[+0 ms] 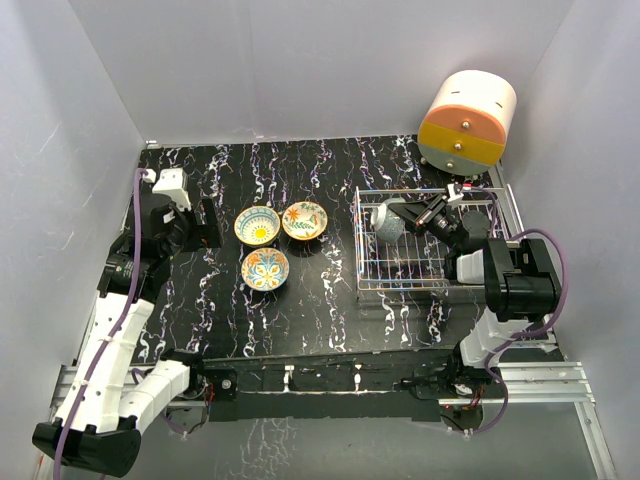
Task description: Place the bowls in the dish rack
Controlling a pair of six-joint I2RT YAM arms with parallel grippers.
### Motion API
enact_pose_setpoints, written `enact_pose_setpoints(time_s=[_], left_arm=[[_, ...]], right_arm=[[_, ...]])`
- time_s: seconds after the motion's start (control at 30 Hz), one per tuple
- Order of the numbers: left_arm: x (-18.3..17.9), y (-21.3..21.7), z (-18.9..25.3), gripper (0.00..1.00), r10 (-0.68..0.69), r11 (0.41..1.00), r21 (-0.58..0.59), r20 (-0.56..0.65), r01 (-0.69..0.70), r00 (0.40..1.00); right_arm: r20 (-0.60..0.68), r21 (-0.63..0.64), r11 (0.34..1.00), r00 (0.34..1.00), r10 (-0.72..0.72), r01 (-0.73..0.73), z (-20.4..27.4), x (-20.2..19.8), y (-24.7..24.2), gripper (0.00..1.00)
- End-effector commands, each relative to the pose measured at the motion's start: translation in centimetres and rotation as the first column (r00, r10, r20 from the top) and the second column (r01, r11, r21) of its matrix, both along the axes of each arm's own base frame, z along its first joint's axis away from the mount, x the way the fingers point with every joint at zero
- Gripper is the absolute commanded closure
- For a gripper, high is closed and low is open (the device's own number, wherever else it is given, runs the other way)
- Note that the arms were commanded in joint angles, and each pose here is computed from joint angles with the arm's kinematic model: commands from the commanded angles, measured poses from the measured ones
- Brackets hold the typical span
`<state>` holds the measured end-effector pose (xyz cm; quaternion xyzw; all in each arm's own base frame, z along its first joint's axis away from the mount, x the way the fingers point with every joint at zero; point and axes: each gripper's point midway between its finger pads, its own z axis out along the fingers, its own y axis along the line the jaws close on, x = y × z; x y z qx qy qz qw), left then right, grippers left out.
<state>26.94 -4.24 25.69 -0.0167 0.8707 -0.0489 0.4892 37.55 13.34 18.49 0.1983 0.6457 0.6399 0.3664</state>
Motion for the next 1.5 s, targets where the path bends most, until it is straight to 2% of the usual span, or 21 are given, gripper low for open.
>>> enact_pose_setpoints(time_s=[0.0,0.27,0.63,0.93,1.13,1.37,1.47], left_arm=[[-0.4,0.2,1.1,0.03,0.005,1.000,0.003,0.031,-0.005,0.999],[-0.4,0.2,1.6,0.03,0.005,1.000,0.000,0.044,-0.005,0.999],[-0.4,0.3,1.9,0.03,0.007,1.000,0.003,0.047,-0.007,0.999],[-0.3,0.2,1.9,0.03,0.003,1.000,0.000,0.048,-0.003,0.999],[-0.3,0.2,2.0,0.03,0.004,1.000,-0.004,0.052,-0.003,0.999],[-0.5,0.1,1.9,0.03,0.000,1.000,-0.009,0.050,0.000,0.999],[-0.6,0.1,1.9,0.03,0.001,1.000,-0.011,0.052,-0.001,0.999]], right_arm=[[0.087,-0.007,1.000,0.996,0.013,-0.012,2.1,1.0,0.0,0.91],[0.051,-0.017,1.000,0.998,0.021,-0.020,1.3,1.6,0.0,0.90],[-0.064,0.003,1.000,0.998,0.016,-0.016,-2.2,1.8,-0.1,0.88],[-0.093,-0.034,0.999,0.995,-0.032,0.029,-2.8,1.9,-0.9,0.70],[-0.090,-0.108,0.990,0.991,-0.097,0.087,-2.0,2.4,-2.3,0.68],[-0.131,-0.217,0.968,0.979,-0.157,0.126,-2.6,2.5,-3.4,0.56],[-0.146,-0.241,0.962,0.975,-0.165,0.127,-3.1,2.3,-3.6,0.54]])
